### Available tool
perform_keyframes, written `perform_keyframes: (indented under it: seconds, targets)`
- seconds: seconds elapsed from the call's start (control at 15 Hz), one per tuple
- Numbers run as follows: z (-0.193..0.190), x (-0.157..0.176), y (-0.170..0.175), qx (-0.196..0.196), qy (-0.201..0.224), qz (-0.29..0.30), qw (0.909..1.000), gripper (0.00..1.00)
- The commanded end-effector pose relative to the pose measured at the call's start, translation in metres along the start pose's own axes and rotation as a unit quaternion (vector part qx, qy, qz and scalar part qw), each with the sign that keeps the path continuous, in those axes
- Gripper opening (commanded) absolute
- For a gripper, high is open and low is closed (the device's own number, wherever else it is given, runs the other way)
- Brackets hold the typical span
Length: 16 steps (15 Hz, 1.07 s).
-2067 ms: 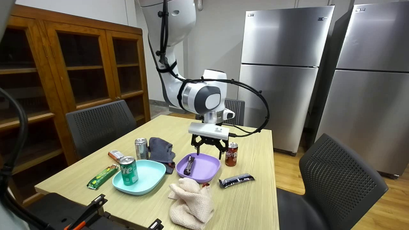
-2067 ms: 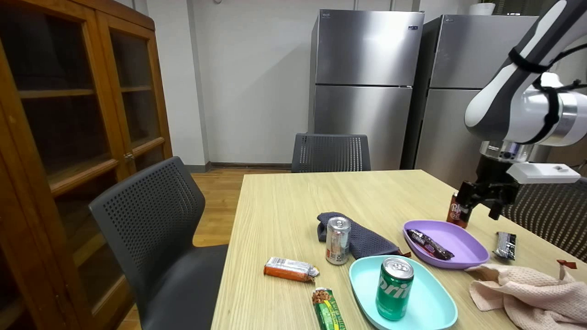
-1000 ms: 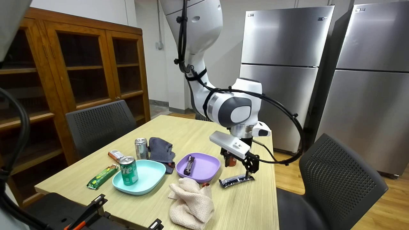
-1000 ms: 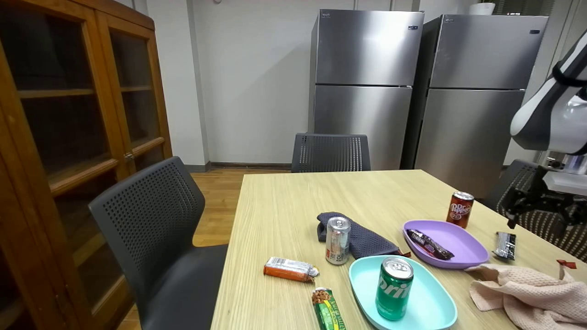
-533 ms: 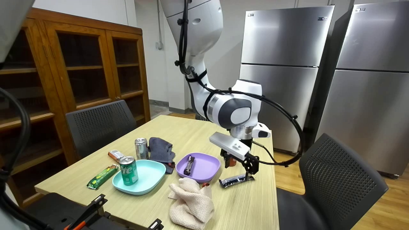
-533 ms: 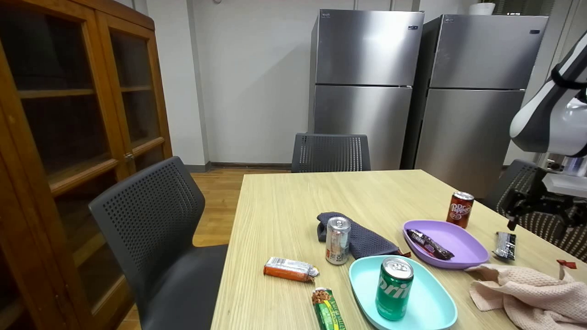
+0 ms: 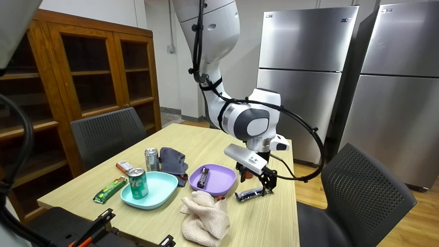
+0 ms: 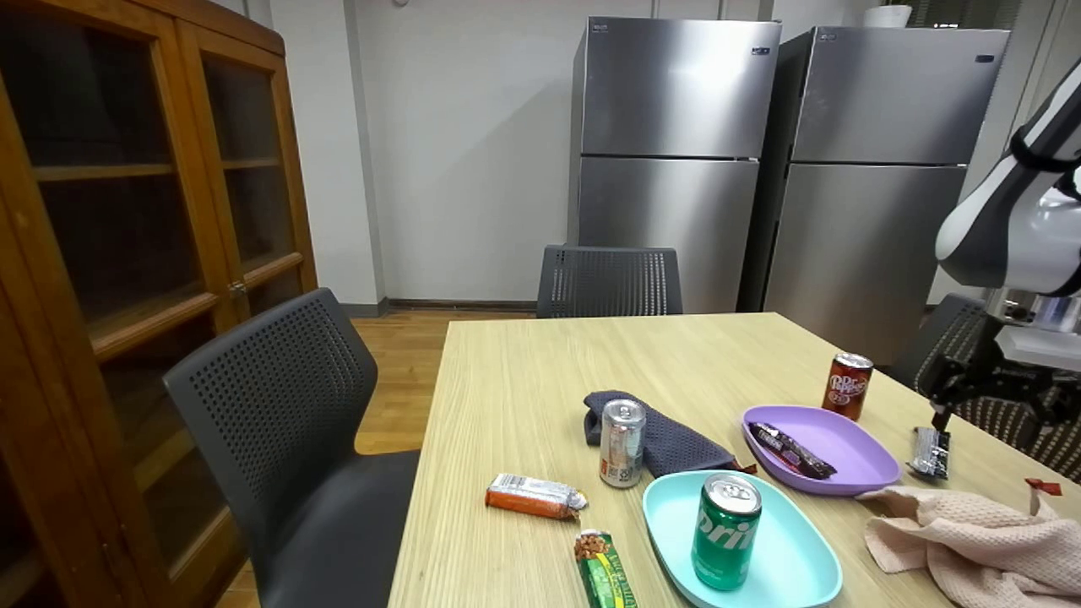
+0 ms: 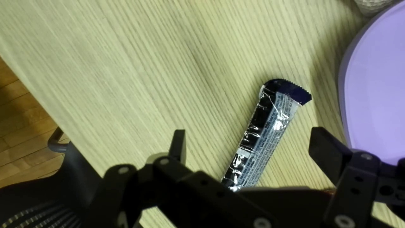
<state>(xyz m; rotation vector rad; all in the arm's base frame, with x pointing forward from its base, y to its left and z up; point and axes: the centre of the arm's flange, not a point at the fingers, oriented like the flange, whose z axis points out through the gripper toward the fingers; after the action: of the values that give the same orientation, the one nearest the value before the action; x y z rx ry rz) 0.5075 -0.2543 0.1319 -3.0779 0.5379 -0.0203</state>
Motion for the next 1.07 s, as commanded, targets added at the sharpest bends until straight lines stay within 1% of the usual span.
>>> perform_keyframes:
  seconds: [0.0, 0.53, 1.0]
  targets:
    - [0.013, 0.015, -0.002, 0.013, 0.000, 0.021, 0.9997, 1.00]
    - [0.036, 0.039, 0.000, 0.009, 0.006, 0.066, 0.9978, 1.00]
    - [0.053, 0.053, -0.002, 0.006, 0.002, 0.081, 0.9967, 1.00]
